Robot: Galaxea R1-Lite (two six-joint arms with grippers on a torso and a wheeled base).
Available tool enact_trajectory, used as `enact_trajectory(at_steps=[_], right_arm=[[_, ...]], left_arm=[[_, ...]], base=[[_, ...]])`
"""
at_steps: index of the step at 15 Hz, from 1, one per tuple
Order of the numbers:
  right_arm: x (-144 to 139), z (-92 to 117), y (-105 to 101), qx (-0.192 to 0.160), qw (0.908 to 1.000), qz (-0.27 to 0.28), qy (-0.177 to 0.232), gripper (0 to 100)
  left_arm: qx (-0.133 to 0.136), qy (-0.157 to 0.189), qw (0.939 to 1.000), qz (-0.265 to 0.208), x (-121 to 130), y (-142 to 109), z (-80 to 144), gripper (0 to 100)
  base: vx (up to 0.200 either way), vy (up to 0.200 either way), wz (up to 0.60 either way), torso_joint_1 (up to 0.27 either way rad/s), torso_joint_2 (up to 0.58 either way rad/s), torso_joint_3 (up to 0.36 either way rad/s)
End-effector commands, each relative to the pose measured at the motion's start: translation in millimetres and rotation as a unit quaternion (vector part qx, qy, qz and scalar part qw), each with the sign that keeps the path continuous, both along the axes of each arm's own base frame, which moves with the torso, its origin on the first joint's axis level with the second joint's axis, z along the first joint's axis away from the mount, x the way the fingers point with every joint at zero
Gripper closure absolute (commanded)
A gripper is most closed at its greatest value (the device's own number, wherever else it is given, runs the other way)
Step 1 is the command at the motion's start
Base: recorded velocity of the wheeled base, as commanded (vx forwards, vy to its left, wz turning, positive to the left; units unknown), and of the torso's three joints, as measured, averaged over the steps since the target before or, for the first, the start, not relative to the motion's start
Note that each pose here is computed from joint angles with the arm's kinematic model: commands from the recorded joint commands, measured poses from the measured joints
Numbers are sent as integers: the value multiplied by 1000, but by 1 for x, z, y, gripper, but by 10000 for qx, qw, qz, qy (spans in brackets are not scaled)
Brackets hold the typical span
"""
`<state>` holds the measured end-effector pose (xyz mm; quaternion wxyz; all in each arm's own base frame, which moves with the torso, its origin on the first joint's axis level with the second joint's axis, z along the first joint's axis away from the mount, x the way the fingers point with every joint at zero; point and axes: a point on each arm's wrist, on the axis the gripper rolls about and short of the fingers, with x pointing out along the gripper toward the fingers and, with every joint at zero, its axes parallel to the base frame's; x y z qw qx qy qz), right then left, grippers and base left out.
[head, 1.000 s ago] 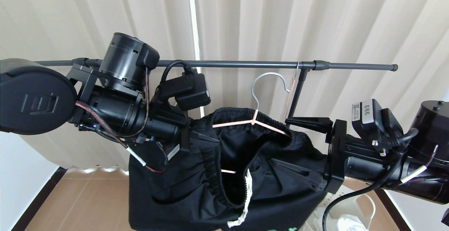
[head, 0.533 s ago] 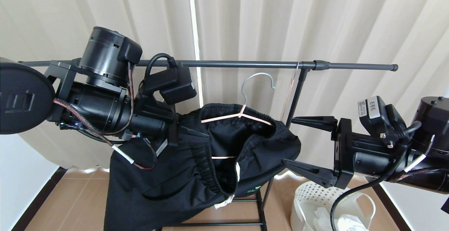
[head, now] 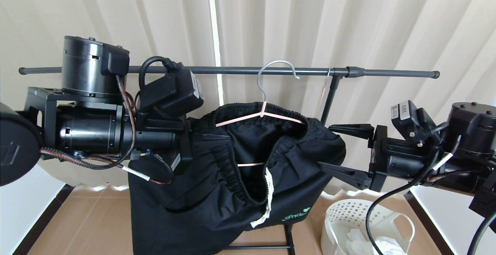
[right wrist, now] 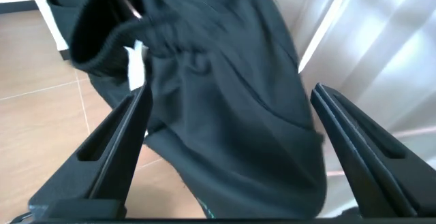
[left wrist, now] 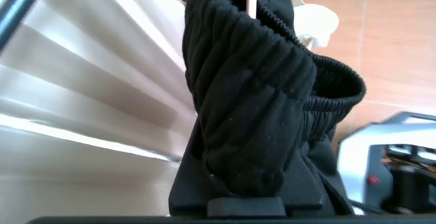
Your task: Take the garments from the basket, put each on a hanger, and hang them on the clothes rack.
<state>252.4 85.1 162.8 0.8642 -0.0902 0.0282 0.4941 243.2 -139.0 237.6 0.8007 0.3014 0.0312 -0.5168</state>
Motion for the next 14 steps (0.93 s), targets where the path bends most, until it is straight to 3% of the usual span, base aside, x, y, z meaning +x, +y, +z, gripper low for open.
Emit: enact_trajectory(at_steps=[1, 8, 14], right_arm=[[13, -10, -9, -14, 9998, -82, 178, 0], [20, -22, -20, 12, 9993, 107, 364, 0], [27, -44, -19, -376, 9989, 199, 201, 0]], left_arm=[[-40, -68, 10000, -1, -10, 5, -7, 100], [-295, -246, 9992, 66, -18, 10, 1, 100], [-457, -313, 9984, 130, -24, 13, 12, 100]], base=[[0, 0, 0, 0, 0, 0], [0, 0, 0, 0, 0, 0], [0, 0, 0, 0, 0, 0]])
